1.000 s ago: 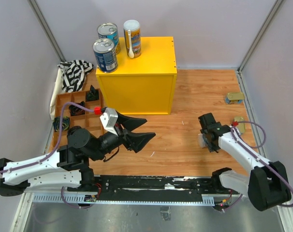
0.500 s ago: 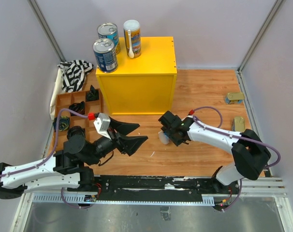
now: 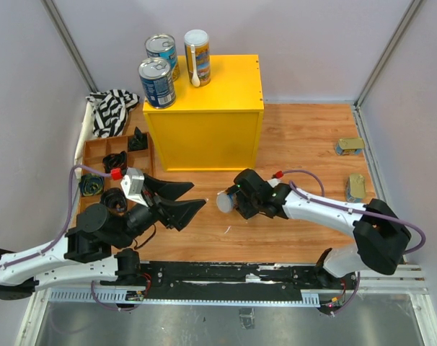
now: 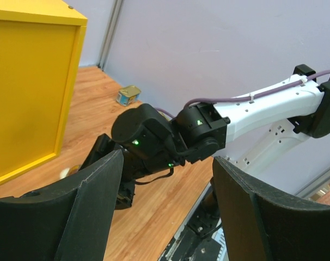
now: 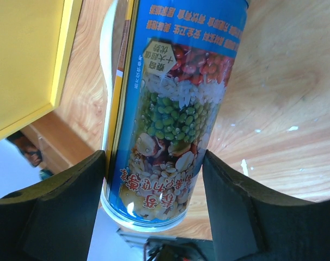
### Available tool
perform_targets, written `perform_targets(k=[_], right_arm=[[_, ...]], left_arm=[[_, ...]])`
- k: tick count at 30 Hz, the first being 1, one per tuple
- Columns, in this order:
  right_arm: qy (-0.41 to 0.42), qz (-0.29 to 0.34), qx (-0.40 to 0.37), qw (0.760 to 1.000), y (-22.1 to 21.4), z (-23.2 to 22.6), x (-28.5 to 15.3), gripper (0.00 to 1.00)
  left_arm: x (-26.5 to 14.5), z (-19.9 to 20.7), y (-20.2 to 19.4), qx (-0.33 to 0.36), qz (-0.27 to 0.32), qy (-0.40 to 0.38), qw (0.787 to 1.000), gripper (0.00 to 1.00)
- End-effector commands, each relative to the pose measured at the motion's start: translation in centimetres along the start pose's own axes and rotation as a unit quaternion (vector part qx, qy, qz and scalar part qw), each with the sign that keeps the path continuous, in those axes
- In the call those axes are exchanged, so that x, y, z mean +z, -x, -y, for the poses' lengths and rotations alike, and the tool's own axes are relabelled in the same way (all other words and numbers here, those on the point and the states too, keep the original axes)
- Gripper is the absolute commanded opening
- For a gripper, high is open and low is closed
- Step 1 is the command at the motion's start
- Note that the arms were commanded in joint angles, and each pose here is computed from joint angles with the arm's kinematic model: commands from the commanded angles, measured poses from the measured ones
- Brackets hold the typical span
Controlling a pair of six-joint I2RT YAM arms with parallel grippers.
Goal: Place and organize the canned foods onto the counter
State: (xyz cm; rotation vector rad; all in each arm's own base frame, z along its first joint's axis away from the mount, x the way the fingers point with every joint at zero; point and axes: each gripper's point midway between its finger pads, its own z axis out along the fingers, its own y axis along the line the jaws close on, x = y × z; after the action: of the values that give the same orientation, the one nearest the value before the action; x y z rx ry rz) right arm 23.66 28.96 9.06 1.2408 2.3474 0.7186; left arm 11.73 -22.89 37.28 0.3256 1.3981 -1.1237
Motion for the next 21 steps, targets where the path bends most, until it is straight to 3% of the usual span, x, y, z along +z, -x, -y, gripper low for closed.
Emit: perform_targets(k=[1, 13, 21], right_arm=[[0.098, -0.075, 0.107, 0.987, -2.5, -4.5, -2.6, 0.24], [0.185, -0.163, 0.193, 0.95, -5.7, -9.2, -6.2, 0.22], [0.178, -0.189, 0.213, 0.942, -6.9, -9.3, -6.7, 0.23]], left_arm=[[-0.3, 0.5, 2.0, 0.003, 0.008, -0.001, 1.0, 0.71], [0.5, 0.8, 3.1, 0.034, -0.001, 0.011, 0.999, 0.71], [1.2, 0.5, 2.6, 0.044, -0.008, 0.024, 0.999, 0.71]])
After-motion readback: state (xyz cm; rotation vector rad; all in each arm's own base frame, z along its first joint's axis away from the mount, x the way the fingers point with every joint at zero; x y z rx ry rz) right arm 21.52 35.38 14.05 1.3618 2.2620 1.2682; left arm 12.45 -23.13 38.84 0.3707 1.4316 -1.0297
